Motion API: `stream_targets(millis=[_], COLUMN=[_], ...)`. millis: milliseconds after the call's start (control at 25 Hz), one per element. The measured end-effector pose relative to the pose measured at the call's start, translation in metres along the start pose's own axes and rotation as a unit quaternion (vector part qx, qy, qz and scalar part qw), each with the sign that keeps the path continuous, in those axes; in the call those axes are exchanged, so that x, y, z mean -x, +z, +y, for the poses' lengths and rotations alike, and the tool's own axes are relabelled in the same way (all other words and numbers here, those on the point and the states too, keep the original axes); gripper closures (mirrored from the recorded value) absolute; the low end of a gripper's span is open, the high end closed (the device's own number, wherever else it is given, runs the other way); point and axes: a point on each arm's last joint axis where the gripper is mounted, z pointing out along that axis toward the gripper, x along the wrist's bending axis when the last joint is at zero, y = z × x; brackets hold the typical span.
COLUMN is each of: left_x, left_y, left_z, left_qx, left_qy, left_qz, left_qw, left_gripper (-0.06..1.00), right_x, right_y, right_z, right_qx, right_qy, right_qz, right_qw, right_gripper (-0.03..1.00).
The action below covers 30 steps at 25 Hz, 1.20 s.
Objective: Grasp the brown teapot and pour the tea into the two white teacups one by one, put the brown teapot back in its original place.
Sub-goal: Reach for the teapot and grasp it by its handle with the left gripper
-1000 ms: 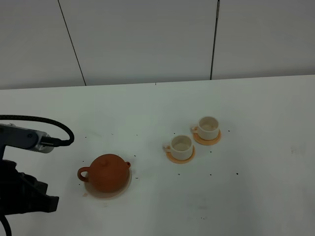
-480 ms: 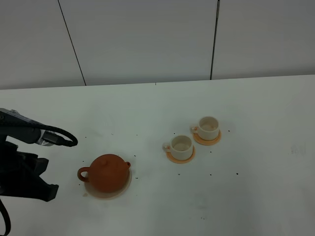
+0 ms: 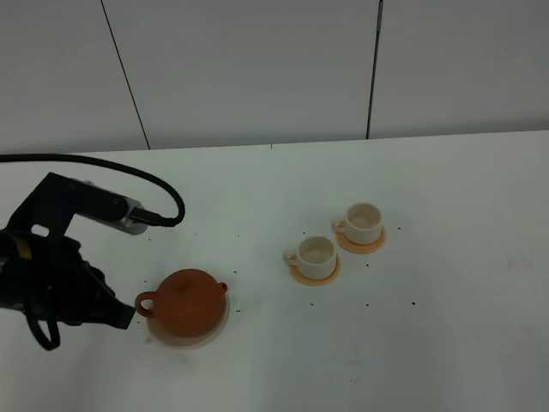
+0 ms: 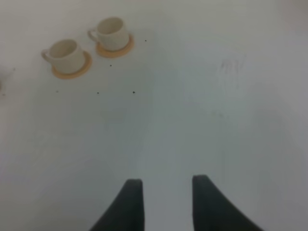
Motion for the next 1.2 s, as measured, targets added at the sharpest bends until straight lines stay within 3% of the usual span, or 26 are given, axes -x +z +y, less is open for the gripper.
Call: stream_targets(millis=[240, 360, 520, 720, 1200], left_x=[-0.007, -0.008, -0.008, -0.009, -0.010], left_y=[-0.004, 0.000, 0.015, 0.038, 0.048], left_z=[0.029, 0.033, 0.030, 0.034, 0.033], left_qx=[-0.014, -0.037, -0.077, -0.082, -0.088], left_qy=[0.075, 0.143, 0.229, 0.324, 0.479], left_qz=[-0.005, -0.015, -0.036, -0.050, -0.068], left_qw=[0.997, 0.989, 0.970, 0.941, 0.871], left_gripper=[0.69, 0.69, 0.69, 0.69, 0.69], right_x=[0.000, 0.000, 0.000, 0.000, 0.000], right_y=[0.000, 0.000, 0.000, 0.000, 0.000], right_z=[0.000, 0.000, 0.000, 0.000, 0.000], right_qx=[0.000, 0.000, 0.000, 0.000, 0.000], right_qy=[0.000, 0.000, 0.000, 0.000, 0.000], right_qz=[0.000, 0.000, 0.000, 0.000, 0.000], right_qw=[1.000, 1.000, 1.000, 1.000, 1.000], right_gripper=[0.72, 0.72, 0.72, 0.72, 0.72])
